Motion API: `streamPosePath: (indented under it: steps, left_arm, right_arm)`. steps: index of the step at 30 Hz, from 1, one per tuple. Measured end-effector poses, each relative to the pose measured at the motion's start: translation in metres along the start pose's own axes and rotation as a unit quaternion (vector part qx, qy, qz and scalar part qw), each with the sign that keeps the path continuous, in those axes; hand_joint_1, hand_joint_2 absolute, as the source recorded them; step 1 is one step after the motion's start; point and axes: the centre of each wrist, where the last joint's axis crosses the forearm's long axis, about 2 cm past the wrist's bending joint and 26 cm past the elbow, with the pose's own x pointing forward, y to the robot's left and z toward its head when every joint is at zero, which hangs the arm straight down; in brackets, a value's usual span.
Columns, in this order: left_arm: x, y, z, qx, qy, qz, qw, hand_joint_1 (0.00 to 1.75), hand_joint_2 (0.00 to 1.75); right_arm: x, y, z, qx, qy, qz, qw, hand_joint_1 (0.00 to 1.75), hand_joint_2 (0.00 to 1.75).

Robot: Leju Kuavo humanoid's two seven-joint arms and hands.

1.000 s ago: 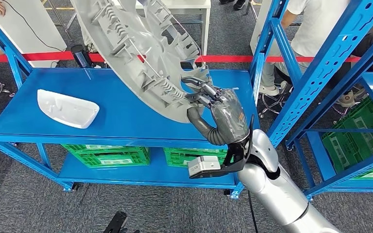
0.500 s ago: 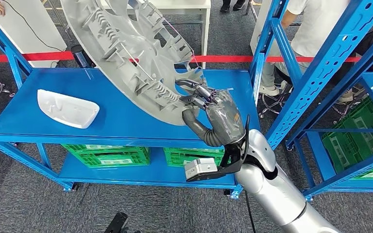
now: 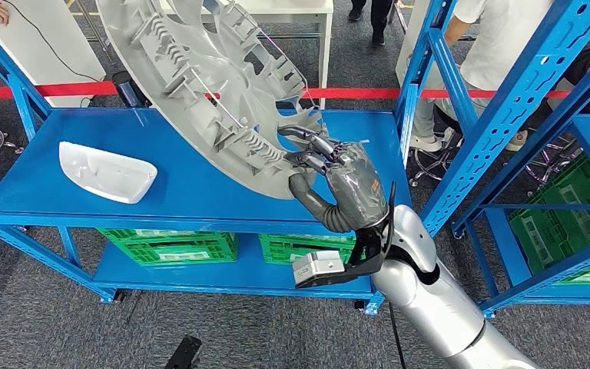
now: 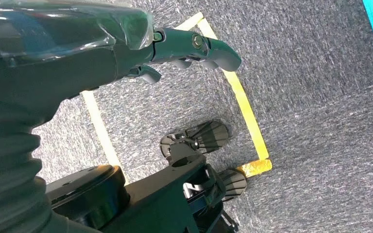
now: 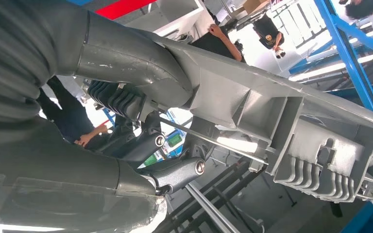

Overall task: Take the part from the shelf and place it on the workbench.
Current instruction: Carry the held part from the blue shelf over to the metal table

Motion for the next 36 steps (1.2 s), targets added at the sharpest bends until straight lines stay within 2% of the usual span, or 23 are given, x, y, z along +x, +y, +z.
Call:
streamPosePath:
  steps: [36]
  left_arm:
    - [0.0037, -0.0023, -0.0009, -0.010, -0.004, 0.001, 1.000, 0.00, 1.75]
  right_arm:
    - [-0.0063, -0.0071, 0.0020, 0.004, -0.003, 0.008, 1.000, 1.75, 1.75]
